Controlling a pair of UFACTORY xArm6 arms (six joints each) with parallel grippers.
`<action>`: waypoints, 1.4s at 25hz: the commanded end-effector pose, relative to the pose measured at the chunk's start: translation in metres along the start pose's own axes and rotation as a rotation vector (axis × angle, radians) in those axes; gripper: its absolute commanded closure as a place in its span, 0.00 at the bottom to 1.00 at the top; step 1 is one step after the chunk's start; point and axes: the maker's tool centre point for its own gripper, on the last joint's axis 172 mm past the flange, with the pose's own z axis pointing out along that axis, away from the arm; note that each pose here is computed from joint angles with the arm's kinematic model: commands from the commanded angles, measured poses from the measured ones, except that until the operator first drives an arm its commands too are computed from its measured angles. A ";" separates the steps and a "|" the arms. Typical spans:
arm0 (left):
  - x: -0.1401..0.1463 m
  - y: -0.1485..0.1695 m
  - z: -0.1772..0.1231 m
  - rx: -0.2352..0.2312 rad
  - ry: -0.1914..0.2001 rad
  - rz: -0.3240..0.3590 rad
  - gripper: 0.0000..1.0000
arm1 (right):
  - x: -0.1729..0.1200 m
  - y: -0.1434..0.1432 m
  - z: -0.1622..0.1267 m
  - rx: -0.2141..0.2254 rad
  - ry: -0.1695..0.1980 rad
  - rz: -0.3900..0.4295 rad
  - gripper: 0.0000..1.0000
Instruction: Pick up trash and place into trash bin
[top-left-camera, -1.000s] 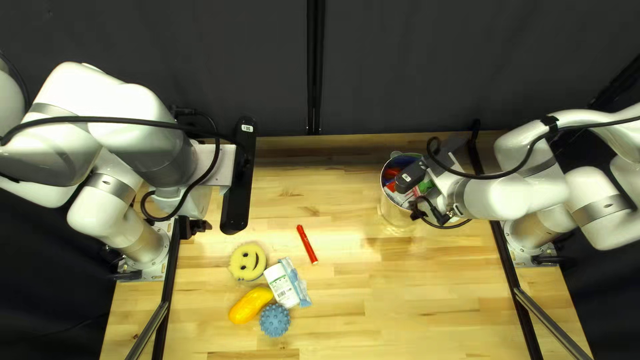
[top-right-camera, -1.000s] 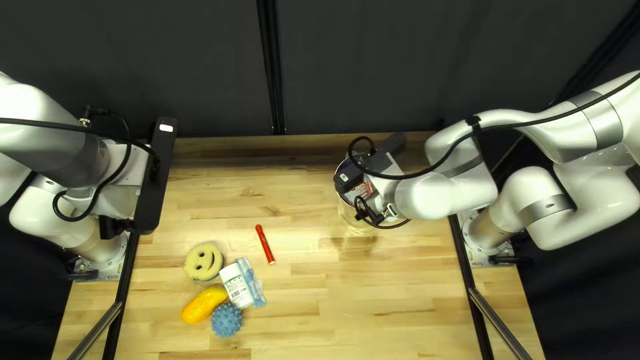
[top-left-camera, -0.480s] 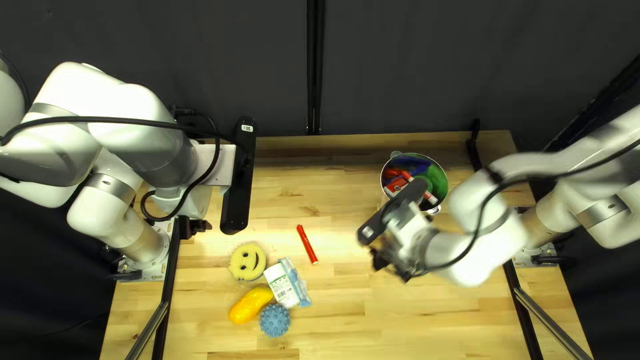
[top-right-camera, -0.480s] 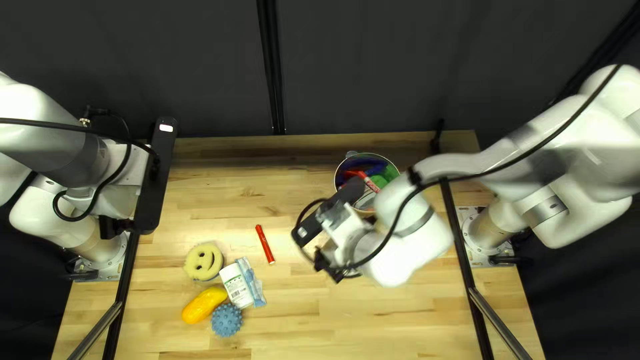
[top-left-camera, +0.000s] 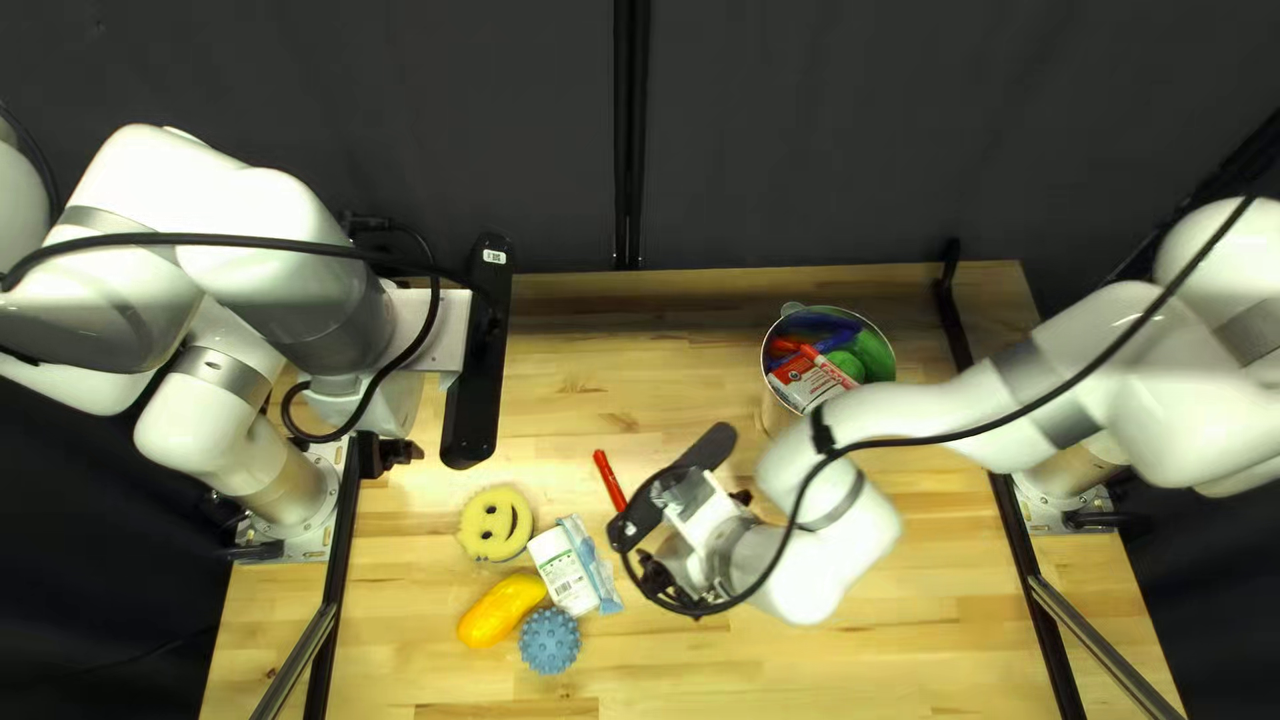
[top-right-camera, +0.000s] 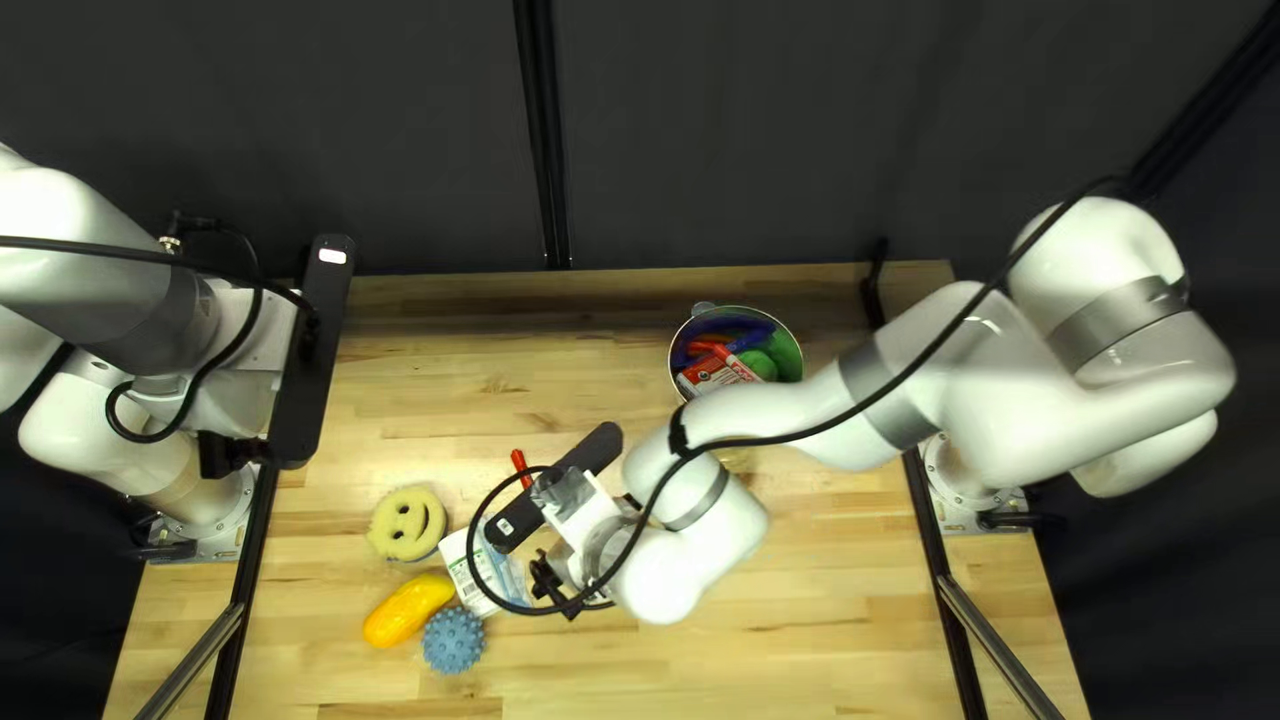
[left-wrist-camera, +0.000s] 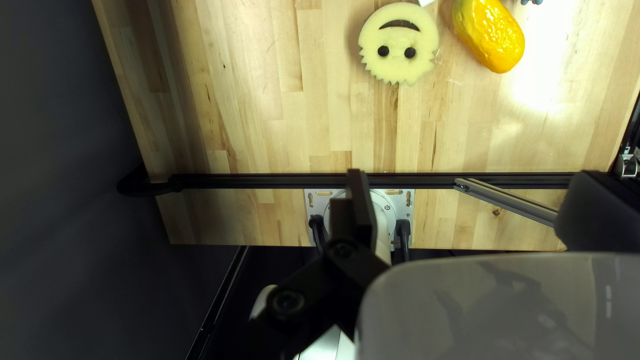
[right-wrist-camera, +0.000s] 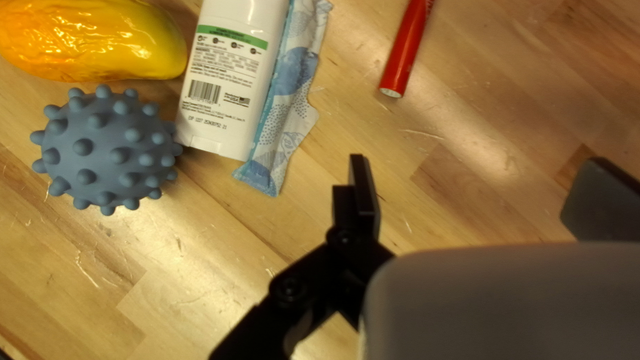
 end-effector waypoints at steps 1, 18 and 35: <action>0.000 0.000 0.000 0.000 0.000 0.000 0.00 | 0.003 -0.001 0.018 0.006 -0.008 0.015 0.00; 0.000 0.000 0.000 0.000 0.000 0.000 0.00 | 0.012 -0.002 0.066 -0.005 -0.075 -0.012 0.00; 0.000 0.000 0.000 0.000 0.000 0.000 0.00 | 0.012 -0.001 0.075 -0.004 -0.105 -0.039 0.92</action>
